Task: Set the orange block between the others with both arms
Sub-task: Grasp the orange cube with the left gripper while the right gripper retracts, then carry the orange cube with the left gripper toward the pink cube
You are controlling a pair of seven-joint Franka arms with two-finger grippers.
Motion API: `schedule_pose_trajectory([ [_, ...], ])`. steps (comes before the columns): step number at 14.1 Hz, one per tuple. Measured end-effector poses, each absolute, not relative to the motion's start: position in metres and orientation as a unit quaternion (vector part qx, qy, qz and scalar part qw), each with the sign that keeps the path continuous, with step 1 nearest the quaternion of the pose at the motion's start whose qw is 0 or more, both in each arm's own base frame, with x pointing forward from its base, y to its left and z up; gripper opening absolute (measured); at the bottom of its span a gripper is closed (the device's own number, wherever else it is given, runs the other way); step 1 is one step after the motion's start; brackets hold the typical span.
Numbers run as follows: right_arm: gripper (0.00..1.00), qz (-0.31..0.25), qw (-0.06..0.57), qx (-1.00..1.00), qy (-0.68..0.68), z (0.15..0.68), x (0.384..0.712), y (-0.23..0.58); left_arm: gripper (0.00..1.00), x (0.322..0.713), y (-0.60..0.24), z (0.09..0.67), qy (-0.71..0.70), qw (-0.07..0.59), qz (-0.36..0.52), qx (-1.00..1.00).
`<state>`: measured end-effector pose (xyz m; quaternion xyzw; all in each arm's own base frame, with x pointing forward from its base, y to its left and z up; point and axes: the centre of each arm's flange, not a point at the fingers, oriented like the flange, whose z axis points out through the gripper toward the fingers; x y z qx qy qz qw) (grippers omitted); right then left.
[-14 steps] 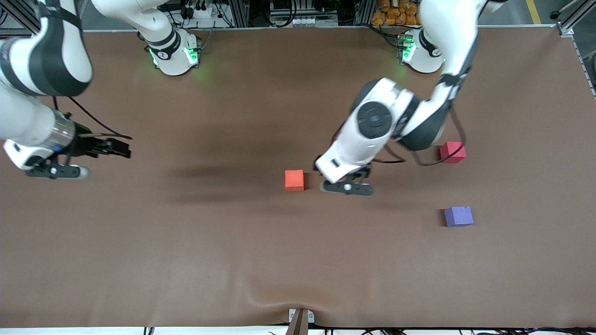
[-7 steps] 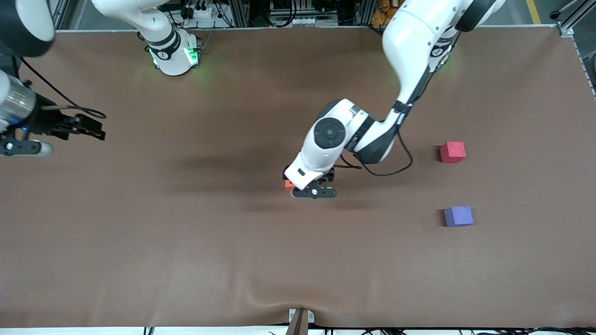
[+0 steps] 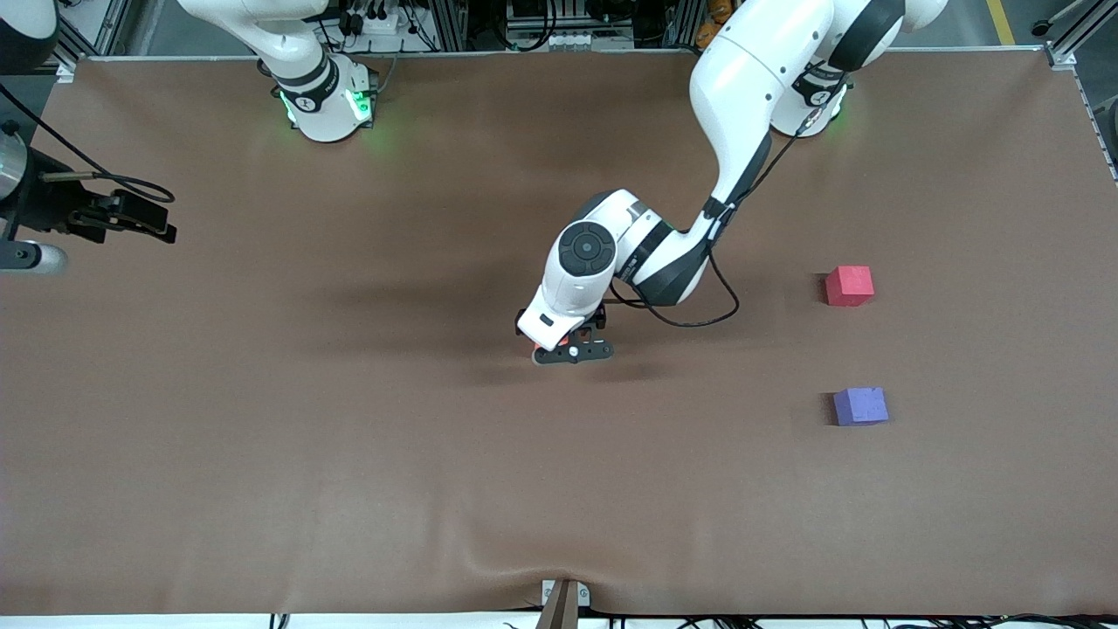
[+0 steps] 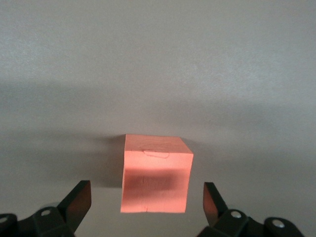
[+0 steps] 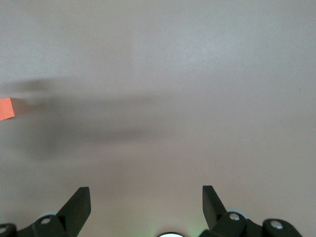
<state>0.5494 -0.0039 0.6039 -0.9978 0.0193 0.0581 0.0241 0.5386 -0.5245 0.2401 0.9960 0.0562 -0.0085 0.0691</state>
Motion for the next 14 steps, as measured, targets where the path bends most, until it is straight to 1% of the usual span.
schedule_pose_trajectory([
  [5,1.0,0.036,0.007,-0.999,0.007,0.631,0.534,-0.008,1.0,0.53,-0.535,0.215,0.05,0.072,-0.001,0.996],
  [10,1.0,0.026,0.005,-1.0,0.007,0.639,0.534,-0.009,1.0,0.526,-0.537,0.202,0.047,0.068,-0.004,0.997],
  [11,1.0,0.026,0.005,-1.0,0.007,0.639,0.535,-0.009,0.96,0.525,-0.538,0.201,0.046,0.068,-0.005,0.997],
  [12,1.0,0.026,0.005,-1.0,0.007,0.638,0.535,-0.009,0.87,0.525,-0.538,0.2,0.044,0.066,-0.004,0.997],
  [13,1.0,0.026,0.005,-1.0,0.007,0.638,0.535,-0.009,0.74,0.525,-0.538,0.2,0.041,0.065,-0.003,0.997],
  [14,1.0,0.027,0.005,-1.0,0.007,0.637,0.536,-0.009,0.65,0.525,-0.538,0.2,0.039,0.065,-0.002,0.997],
])
